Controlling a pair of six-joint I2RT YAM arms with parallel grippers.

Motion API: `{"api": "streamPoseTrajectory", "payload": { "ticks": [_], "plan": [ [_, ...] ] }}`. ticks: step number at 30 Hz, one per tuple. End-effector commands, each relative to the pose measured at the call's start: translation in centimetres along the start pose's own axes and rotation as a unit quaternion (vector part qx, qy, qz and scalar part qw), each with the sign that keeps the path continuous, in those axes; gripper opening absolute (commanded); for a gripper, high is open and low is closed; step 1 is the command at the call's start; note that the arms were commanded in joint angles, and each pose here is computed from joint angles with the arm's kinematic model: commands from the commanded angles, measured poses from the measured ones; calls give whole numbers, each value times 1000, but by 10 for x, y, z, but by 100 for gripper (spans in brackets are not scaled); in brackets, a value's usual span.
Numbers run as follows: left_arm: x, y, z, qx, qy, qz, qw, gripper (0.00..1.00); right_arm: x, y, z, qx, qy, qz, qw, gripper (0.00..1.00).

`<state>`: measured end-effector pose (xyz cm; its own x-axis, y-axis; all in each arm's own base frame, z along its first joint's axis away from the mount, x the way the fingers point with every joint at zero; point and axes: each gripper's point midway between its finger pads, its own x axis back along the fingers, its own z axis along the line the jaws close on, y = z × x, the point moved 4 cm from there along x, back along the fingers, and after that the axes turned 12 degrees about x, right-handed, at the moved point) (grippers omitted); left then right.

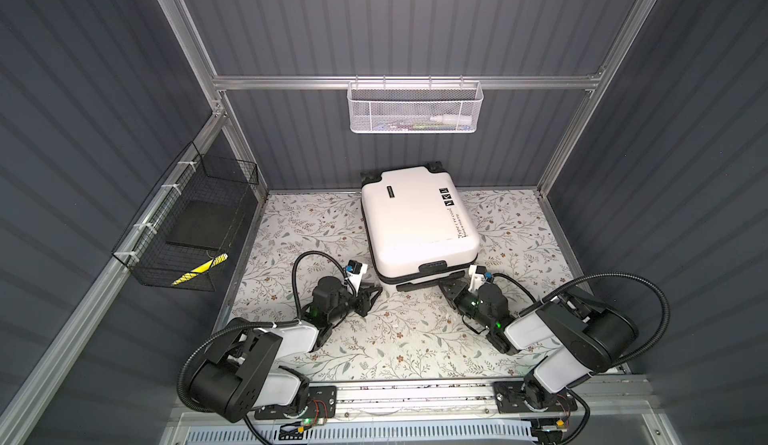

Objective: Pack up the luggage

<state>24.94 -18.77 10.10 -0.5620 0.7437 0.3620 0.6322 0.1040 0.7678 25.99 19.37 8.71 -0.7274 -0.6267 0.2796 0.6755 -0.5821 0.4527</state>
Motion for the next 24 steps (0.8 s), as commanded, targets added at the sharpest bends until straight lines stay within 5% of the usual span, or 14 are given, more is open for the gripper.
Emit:
{"api": "streamPoseTrajectory", "payload": {
  "ticks": [1,13,24],
  "plan": [
    [-4,15,-8,-25,-20,-21,999,34,-4,-9,-2,41,-2,27,999,0],
    [-9,23,-2,-24,-5,-20,1000,27,-4,-9,-2,41,-1,27,999,0],
    [-2,21,17,-9,46,-31,998,40,-5,-9,-1,41,-1,27,999,0]
  ]
}}
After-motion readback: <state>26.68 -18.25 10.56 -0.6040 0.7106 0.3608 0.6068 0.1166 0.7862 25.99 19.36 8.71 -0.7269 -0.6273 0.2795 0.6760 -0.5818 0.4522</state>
